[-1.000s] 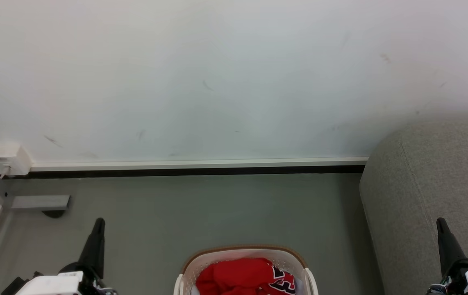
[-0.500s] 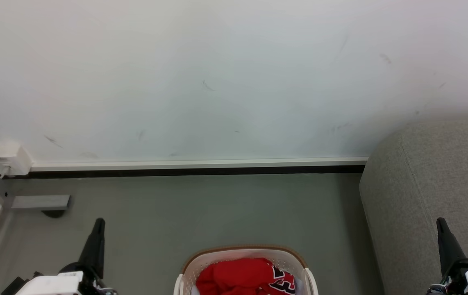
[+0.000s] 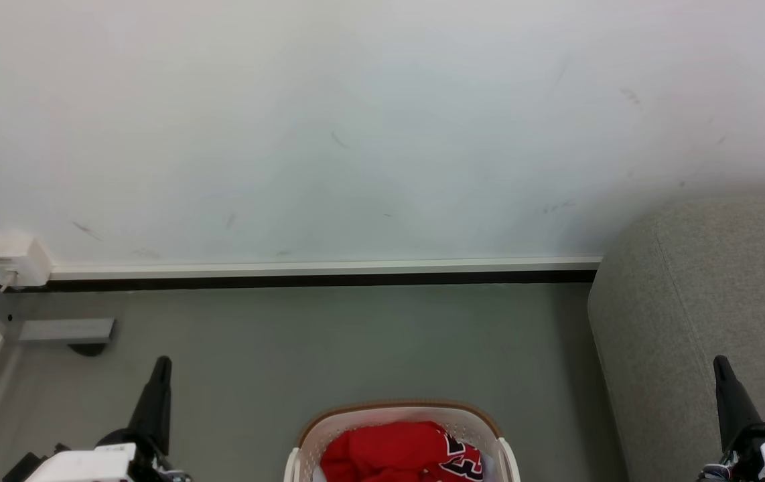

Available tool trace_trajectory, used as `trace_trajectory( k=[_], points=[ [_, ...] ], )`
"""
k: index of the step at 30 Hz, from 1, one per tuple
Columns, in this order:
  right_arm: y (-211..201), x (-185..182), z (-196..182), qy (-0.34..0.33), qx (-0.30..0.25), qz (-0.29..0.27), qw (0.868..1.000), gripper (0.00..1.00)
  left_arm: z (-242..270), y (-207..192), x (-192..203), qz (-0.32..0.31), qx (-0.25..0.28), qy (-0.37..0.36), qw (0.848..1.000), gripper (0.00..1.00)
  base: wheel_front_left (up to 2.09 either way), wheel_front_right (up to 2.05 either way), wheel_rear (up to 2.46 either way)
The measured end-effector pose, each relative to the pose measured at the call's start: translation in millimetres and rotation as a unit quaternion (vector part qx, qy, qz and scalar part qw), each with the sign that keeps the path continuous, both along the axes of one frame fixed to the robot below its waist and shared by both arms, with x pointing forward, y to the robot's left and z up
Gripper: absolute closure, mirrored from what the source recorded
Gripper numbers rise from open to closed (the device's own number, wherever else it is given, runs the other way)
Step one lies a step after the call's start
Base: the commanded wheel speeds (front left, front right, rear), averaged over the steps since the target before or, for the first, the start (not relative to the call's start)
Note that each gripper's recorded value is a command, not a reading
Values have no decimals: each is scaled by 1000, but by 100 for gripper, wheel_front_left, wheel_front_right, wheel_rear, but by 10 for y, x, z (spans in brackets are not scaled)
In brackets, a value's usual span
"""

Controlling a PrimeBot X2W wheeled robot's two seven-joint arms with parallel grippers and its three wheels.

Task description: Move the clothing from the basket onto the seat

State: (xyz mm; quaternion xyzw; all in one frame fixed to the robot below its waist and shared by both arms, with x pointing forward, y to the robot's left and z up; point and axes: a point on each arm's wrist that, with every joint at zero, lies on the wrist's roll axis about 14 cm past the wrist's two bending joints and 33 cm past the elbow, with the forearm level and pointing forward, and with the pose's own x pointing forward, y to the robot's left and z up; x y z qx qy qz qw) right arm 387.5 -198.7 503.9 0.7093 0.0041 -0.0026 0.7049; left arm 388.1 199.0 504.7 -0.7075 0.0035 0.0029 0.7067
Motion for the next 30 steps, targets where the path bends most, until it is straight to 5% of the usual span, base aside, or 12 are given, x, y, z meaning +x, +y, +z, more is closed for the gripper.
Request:
trace_trajectory(
  k=[1, 2, 16, 30],
  points=[
    [0, 0, 0, 0, 0, 0, 1000, 100, 0, 0, 0, 0, 0, 0, 1000, 100, 0, 0, 0],
    [0, 0, 0, 0, 0, 0, 1000, 0, 0, 0, 0, 0, 0, 0, 1000, 0, 0, 0, 0],
    [70, -129, -229, 34, -33, -4, 999, 0, -256, -119, -107, -1, 16, 40, 999, 0, 0, 0, 0],
    [122, -124, -63, 10, -220, 4, 975, 0, -281, -188, -120, -9, 147, 56, 987, 0, 0, 0, 0]
  ],
)
